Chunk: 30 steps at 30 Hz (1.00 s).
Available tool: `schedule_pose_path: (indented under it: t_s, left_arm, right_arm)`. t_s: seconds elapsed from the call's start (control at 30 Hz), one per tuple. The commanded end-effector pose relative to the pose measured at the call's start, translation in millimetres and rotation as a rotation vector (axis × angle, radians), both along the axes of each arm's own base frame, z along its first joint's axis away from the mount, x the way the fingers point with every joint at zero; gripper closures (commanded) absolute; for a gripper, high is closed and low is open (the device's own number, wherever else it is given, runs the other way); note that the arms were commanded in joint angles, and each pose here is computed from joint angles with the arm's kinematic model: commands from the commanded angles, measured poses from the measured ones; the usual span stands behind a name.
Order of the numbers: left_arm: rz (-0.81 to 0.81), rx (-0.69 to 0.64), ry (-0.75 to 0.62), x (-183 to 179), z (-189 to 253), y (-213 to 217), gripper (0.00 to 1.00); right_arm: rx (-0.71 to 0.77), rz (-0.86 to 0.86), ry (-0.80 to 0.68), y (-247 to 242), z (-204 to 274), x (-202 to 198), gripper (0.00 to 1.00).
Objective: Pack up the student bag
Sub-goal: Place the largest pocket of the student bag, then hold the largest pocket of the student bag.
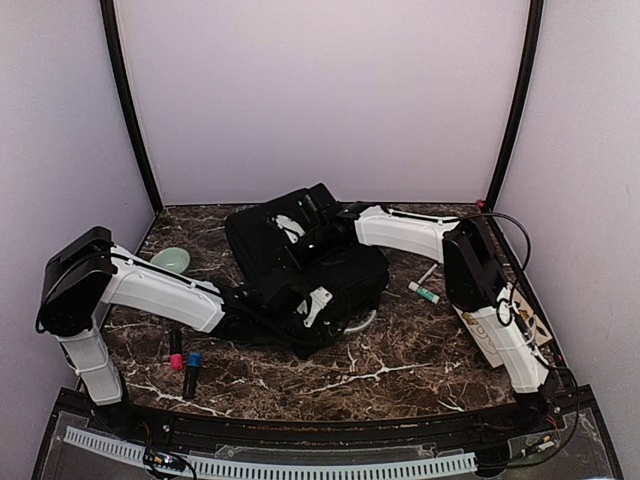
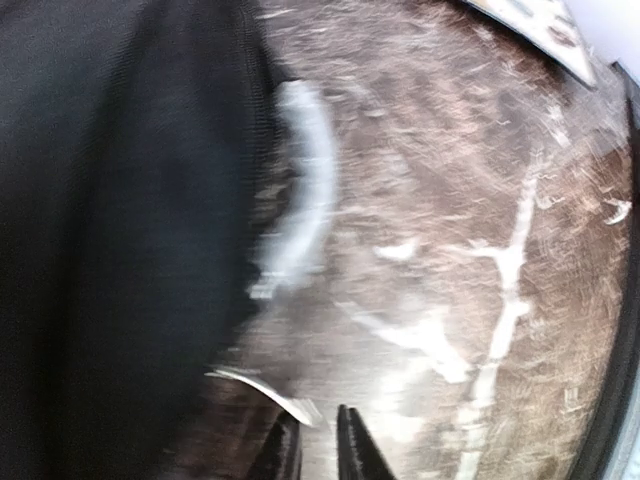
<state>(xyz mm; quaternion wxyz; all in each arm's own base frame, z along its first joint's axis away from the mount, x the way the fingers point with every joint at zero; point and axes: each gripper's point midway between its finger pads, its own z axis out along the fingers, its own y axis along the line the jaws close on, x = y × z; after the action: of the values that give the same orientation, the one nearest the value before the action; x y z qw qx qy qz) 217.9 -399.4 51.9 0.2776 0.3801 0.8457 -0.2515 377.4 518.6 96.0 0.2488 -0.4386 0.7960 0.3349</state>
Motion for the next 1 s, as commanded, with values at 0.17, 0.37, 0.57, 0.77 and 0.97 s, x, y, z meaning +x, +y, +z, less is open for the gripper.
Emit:
schedule_pose_path:
  t_s: [0.17, 0.37, 0.57, 0.77, 0.97]
  left_arm:
    - [-0.061, 0.052, -0.063, -31.3, 80.0, -4.0, 0.62]
    - [-0.029, 0.210, -0.228, -16.3, 103.2, 38.6, 0.39]
    - [-0.099, 0.370, -0.365, -0.2, 100.6, 59.5, 0.19]
    - [-0.120, 0.416, -0.376, 21.5, 82.2, 63.2, 0.18]
    - [-0.153, 0.438, -0.363, 39.3, 58.6, 56.6, 0.28]
  right_arm:
    - [0.031, -0.134, -0.286, -90.0, 153.1, 5.1, 0.51]
    - [0.067, -0.255, -0.428, -165.1, 195.4, -18.2, 0.40]
    - [0.040, -0.192, -0.430, -210.3, 172.7, -66.1, 0.00]
    - [-0.045, 0.050, -0.190, -219.2, 97.5, -131.2, 0.25]
    - [-0.052, 0.094, -0.087, -221.8, 58.6, -149.5, 0.45]
